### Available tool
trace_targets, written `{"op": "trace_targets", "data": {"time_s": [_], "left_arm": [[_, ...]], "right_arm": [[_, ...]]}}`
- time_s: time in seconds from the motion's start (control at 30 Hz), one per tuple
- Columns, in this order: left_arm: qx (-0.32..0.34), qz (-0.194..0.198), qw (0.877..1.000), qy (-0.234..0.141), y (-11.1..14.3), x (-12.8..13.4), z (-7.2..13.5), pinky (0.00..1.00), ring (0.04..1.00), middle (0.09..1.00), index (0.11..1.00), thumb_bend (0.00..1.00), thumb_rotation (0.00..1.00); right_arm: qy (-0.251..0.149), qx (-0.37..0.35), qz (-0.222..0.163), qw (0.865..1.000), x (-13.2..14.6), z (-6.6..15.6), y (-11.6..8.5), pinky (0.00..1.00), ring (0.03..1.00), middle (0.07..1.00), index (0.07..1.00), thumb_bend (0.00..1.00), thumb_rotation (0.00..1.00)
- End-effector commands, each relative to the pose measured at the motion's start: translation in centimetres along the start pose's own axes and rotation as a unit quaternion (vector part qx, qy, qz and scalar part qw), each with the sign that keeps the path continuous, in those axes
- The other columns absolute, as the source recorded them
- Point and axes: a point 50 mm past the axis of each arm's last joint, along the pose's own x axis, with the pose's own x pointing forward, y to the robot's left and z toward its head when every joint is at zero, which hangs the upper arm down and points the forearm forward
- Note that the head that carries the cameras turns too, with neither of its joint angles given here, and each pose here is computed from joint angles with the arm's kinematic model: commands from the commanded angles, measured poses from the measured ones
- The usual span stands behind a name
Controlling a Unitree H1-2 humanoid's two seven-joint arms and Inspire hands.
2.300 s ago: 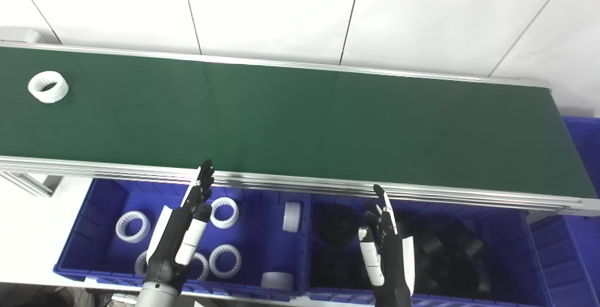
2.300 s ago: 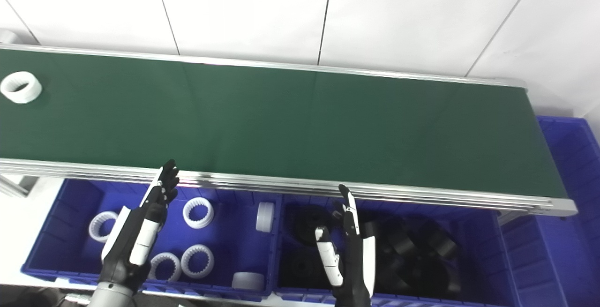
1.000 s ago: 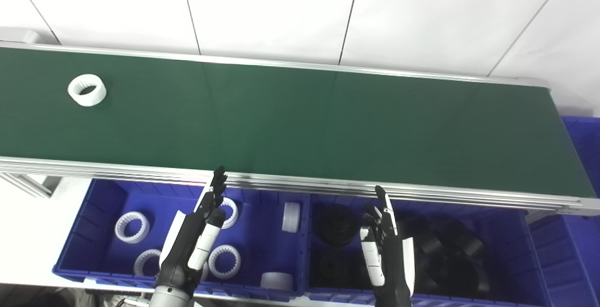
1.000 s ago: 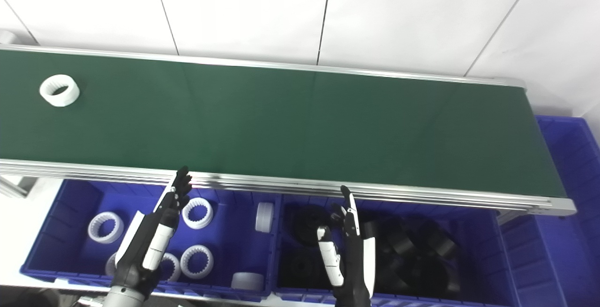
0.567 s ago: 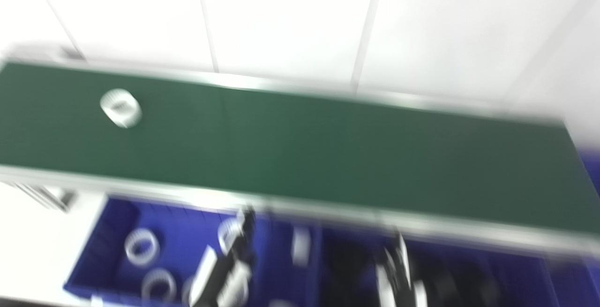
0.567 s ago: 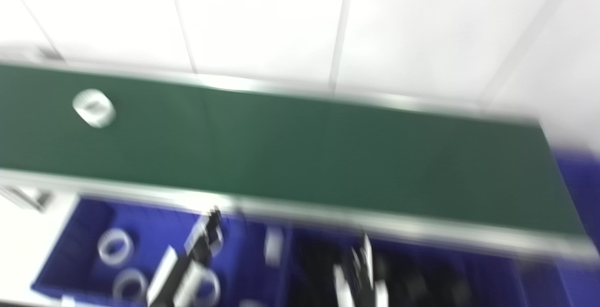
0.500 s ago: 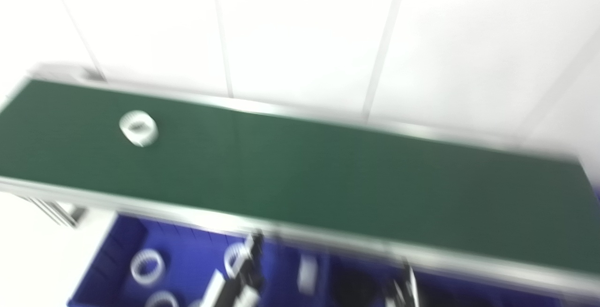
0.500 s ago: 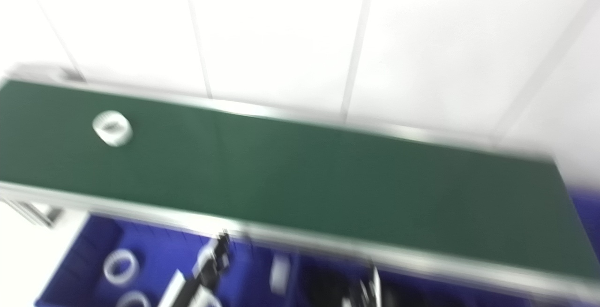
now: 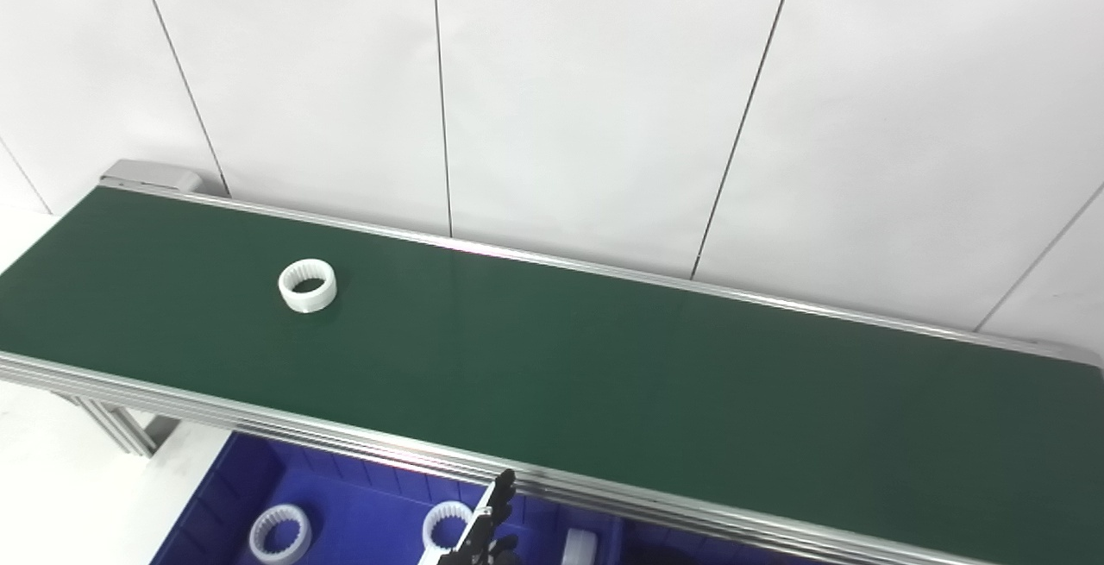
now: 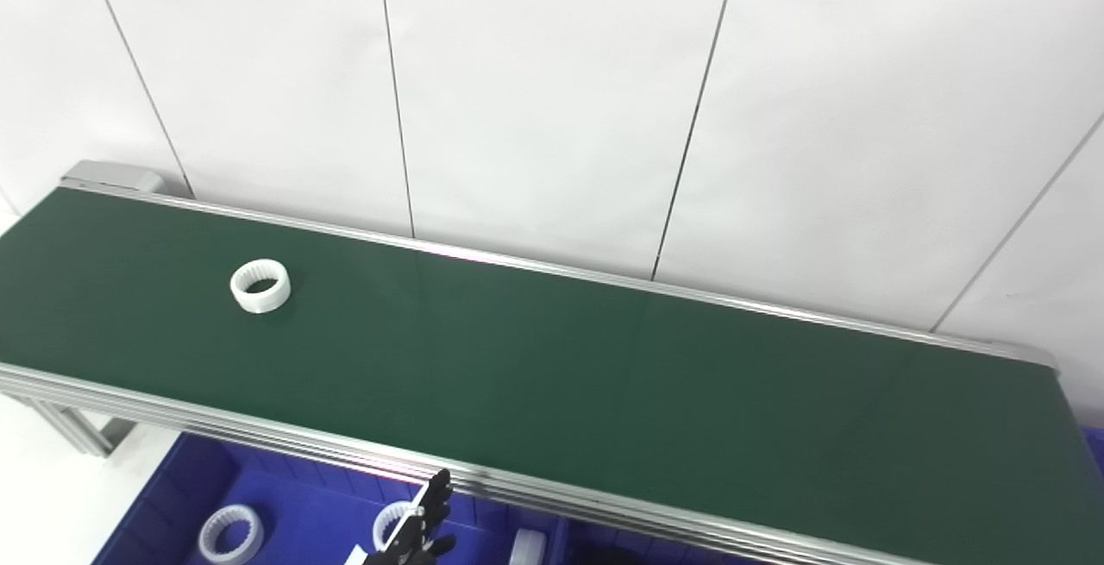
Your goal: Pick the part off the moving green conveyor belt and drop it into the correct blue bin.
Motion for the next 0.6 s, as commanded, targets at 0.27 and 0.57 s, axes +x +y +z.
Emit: {"op": "trace_targets", "data": {"time_s": [0.27,0.57], "left_arm": [[0.002,-0.004,1.0,-0.024,-0.1,0.4,0.3,0.93,1.0,1.0,0.994,0.77,0.96],[-0.005,-0.005,1.0,-0.024,-0.9,1.0,-0.2,0.93,0.996,1.0,1.0,0.76,0.96]], "right_arm": [[-0.025,0.008,-0.001,1.0,0.2,0.4,0.3,0.84,0.894,1.0,1.0,0.51,1.0],[-0.019,0.006,0.002,1.0,0.8,-0.2,-0.4,0.83,0.894,1.0,1.0,0.49,1.0]]}}
